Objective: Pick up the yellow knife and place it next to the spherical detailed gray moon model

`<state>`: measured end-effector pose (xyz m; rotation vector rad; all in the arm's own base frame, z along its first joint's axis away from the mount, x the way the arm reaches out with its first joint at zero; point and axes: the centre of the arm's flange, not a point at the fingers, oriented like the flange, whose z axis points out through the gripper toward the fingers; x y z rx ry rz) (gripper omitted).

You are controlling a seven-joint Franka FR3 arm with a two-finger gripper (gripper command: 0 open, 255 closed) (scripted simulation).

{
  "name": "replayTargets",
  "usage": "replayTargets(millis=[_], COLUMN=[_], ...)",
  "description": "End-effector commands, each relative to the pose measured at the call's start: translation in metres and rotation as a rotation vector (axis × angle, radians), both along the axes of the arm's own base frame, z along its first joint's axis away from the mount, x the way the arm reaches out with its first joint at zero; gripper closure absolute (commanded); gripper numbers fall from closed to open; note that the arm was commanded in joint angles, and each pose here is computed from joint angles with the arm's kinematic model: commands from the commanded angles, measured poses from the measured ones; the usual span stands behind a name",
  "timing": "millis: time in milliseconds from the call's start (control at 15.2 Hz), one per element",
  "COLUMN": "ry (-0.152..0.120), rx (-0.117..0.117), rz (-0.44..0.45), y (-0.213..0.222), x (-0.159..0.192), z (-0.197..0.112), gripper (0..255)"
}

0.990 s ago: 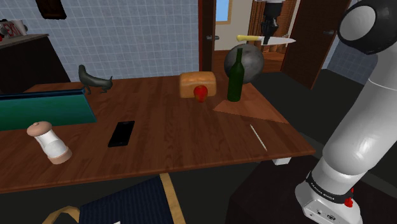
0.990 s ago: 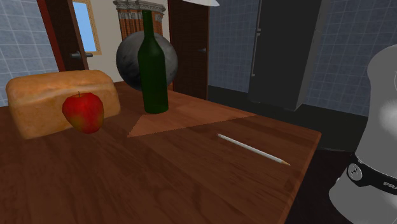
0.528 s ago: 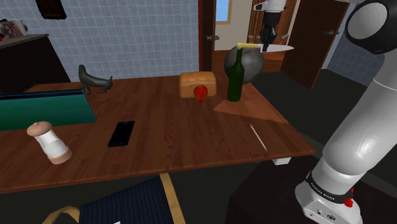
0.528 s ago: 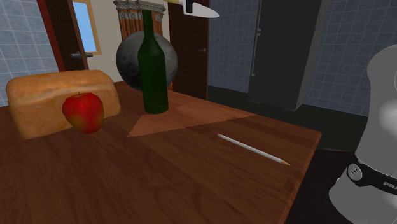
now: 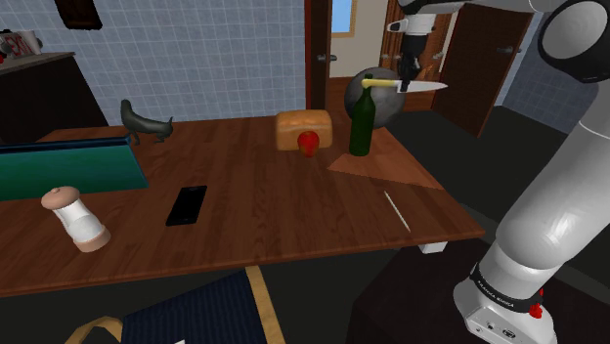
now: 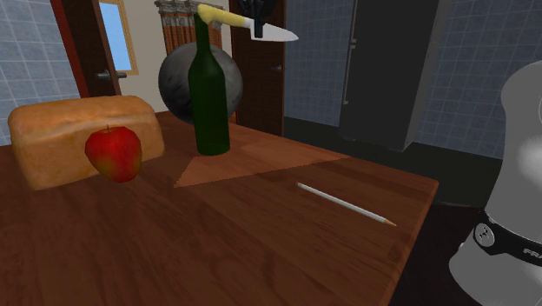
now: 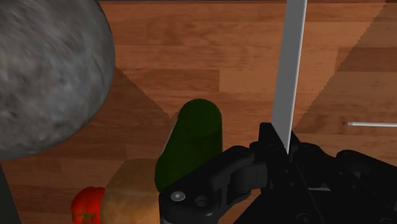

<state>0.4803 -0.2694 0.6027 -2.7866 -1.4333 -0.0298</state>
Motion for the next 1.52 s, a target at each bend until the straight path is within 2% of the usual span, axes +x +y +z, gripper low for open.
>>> replayTargets(millis=[0,1452], ry=[0.000,0.000], rx=[0.000,0.000], rz=[0.000,0.000], y=[0.000,0.000], x=[0.000,0.000], z=[-0.011,-0.127], gripper=[255,255])
